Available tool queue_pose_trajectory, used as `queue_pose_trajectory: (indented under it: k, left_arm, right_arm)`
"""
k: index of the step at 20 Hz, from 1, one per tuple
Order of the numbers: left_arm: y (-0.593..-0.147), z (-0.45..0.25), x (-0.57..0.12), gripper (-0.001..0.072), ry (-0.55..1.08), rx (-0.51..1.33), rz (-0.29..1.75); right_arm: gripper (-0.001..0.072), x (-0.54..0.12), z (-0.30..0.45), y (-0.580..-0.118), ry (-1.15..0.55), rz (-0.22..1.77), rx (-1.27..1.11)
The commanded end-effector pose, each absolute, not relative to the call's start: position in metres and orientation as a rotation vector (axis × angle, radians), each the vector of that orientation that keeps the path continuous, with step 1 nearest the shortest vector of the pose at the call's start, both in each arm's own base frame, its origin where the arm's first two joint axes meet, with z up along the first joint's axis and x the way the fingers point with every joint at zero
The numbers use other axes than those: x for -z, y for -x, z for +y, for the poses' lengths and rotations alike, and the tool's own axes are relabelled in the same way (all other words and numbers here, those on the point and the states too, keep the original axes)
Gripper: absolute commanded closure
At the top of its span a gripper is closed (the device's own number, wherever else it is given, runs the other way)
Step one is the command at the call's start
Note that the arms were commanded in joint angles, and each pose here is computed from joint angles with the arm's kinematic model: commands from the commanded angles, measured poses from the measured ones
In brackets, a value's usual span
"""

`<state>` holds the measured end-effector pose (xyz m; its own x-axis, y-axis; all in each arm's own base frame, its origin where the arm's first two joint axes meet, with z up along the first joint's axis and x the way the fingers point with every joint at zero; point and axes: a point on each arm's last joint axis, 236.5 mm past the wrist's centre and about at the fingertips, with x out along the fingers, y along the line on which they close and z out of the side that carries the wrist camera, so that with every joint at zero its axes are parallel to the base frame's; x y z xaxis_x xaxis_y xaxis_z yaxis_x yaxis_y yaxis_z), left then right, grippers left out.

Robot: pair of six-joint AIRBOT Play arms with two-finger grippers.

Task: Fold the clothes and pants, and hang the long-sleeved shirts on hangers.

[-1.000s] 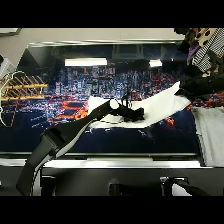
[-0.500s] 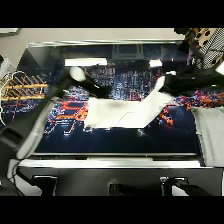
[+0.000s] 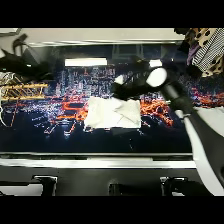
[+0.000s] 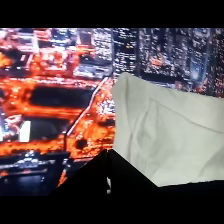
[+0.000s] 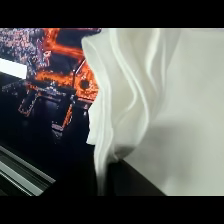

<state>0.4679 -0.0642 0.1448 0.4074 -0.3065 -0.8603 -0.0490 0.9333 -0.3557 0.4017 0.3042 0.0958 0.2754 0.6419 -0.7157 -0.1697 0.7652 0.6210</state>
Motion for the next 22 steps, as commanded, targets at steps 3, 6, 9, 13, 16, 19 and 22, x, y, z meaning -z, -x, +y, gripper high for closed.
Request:
queue_pose_trajectory:
  k: [3,6,9,13,16,19,22]
  left_arm:
    - [-0.456,-0.020,-0.150,0.0692,0.357,0.108,1.155]
    - [-0.457,-0.018,-0.150,0.0692,0.359,0.105,1.154]
    - [-0.457,-0.018,-0.150,0.0692,0.359,0.105,1.154]
    - [-0.457,-0.018,-0.150,0.0691,0.359,0.105,1.154]
    - [-0.457,-0.018,-0.150,0.0692,0.359,0.105,1.154]
    - [-0.457,-0.018,-0.150,0.0691,0.359,0.105,1.154]
    - [-0.457,-0.018,-0.150,0.0692,0.360,0.105,1.154]
  right_arm:
    - [0.0673,-0.039,0.370,-0.404,-0.538,1.217,-0.594]
    - [0.0673,-0.010,0.373,-0.407,-0.551,1.263,-0.568]
    - [0.0673,0.003,0.375,-0.414,-0.568,1.260,-0.549]
    - [0.0673,0.015,0.376,-0.420,-0.578,1.260,-0.532]
    - [0.0672,0.018,0.378,-0.423,-0.594,1.254,-0.526]
    - [0.0570,0.011,0.386,-0.424,-0.639,1.244,-0.556]
    - [0.0406,-0.006,0.405,-0.407,-0.692,1.272,-0.674]
